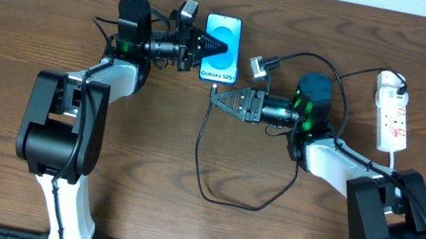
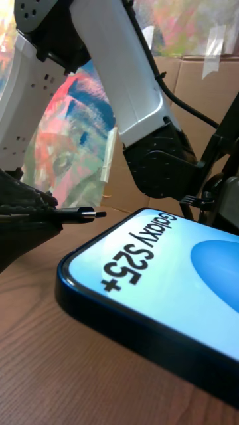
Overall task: Plug charger to phone and switch on socket
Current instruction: 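Align the plug tip under the phone's bottom edge with the right gripper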
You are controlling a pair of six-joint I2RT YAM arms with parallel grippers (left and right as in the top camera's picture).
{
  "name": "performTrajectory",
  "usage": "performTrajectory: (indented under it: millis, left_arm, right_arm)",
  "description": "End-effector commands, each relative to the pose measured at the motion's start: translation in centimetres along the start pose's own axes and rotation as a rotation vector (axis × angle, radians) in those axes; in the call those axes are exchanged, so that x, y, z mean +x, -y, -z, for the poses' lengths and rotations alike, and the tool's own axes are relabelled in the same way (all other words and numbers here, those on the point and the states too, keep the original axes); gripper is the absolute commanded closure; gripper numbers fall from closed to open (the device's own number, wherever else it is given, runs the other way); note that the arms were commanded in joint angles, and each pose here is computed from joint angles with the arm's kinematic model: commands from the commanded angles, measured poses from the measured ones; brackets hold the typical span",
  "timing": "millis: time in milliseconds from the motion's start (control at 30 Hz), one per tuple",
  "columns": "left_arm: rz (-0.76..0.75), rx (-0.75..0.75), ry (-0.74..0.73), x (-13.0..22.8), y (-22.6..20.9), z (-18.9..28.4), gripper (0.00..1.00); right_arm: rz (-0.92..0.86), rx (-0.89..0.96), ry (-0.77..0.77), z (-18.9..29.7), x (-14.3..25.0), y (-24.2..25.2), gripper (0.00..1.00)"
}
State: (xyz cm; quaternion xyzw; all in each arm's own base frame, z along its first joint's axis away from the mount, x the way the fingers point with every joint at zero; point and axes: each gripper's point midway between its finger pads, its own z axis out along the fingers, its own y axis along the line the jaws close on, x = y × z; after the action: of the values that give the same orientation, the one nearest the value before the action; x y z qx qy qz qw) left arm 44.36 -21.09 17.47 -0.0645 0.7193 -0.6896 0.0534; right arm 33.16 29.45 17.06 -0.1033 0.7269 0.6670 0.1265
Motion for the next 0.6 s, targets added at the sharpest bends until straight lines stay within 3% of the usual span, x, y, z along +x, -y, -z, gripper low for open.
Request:
performTrajectory:
  millis: [0, 567]
  left_arm:
    - [-0.069, 0.015, -0.016, 0.03, 1.32, 0.11, 0.93]
    - [-0.111, 0.027, -0.022, 0.12, 1.83, 0.12, 0.93]
  right_arm:
    - [-0.006, -0.004, -0.002, -0.11, -0.11, -0.08, 0.99]
    - [-0.055, 0.014, 0.022, -0.09, -0.47, 0.33, 0.99]
